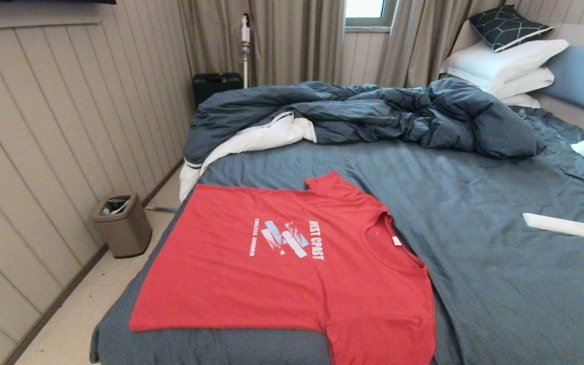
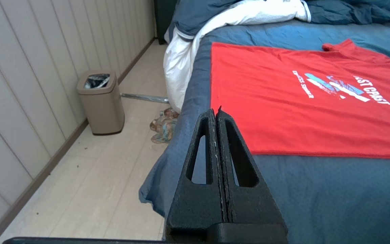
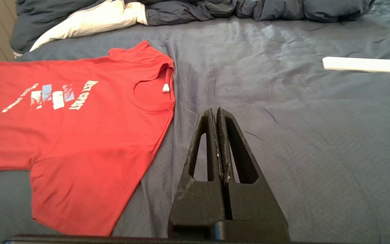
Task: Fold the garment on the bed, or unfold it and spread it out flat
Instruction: Fold the red T-shirt
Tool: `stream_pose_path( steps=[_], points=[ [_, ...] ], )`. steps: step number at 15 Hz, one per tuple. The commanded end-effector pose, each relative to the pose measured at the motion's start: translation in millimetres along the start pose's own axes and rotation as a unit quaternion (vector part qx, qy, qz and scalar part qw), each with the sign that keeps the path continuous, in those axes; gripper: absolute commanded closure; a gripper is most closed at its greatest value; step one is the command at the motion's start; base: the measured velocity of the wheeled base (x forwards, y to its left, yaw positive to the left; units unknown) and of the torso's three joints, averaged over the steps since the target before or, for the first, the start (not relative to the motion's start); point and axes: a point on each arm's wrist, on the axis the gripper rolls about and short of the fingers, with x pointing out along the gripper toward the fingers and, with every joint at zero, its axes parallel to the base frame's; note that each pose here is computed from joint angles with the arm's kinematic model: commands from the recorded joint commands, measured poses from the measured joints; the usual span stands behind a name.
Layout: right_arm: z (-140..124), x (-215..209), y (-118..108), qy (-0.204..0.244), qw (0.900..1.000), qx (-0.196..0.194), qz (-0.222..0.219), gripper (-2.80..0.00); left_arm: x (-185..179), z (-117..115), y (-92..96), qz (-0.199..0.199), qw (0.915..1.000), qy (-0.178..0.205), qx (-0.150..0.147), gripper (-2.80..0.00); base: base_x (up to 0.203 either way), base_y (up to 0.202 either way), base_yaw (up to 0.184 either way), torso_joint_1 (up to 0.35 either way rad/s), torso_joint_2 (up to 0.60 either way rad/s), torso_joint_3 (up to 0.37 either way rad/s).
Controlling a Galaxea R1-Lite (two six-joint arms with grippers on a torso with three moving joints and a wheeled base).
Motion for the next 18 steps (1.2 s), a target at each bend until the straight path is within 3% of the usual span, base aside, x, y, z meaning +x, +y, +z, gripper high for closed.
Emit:
stream_pose_path(
  steps=[1,4,6,8,10,11,12,14,18],
  points=[
    [0,0,0,-0.002,1.000,-0.001,0.001,0.00,0,0,0.0,0.000,1.0000,0.000,0.000,0.00,0.000,0.000,0.000,0.000,0.00,0.000],
    [-1,0,0,0.006,1.000,-0.005,0.000,0.00,0,-1,0.1,0.001,0.9999,0.008,0.007,0.00,0.000,0.000,0.000,0.000,0.00,0.000],
    [-11,0,-1,0.054,0.998,-0.009,-0.003,0.00,0,-3,0.1,0.000,0.9998,0.015,0.012,0.00,0.000,0.000,0.000,0.000,0.00,0.000],
    [-10,0,0,0.052,0.998,-0.022,0.013,0.00,0,-3,0.0,-0.001,0.9997,0.016,0.020,0.00,0.000,0.000,0.000,0.000,0.00,0.000],
    [-7,3,0,0.079,0.996,-0.022,0.019,0.00,0,-5,-0.5,-0.014,0.9996,0.025,-0.004,0.00,0.000,0.000,0.000,0.000,0.00,0.000],
    [3,8,2,0.100,0.995,-0.022,0.021,0.00,0,-6,-0.6,-0.015,0.9990,0.029,-0.032,0.00,0.000,0.000,0.000,0.000,0.00,0.000],
    [16,16,3,0.121,0.992,-0.021,0.023,0.00,1,-4,-0.6,-0.015,0.9984,0.037,-0.041,0.00,0.000,0.000,0.000,0.000,0.00,0.000],
    [53,39,9,0.143,0.989,-0.012,0.033,0.00,10,17,-1.2,-0.013,0.9961,0.072,-0.050,0.00,0.000,0.000,0.000,0.000,0.00,0.000],
    [116,109,22,0.183,0.982,0.014,0.043,0.00,69,89,-3.5,-0.009,0.9836,0.170,-0.059,0.00,0.000,0.000,0.000,0.000,0.00,0.000]
  ],
)
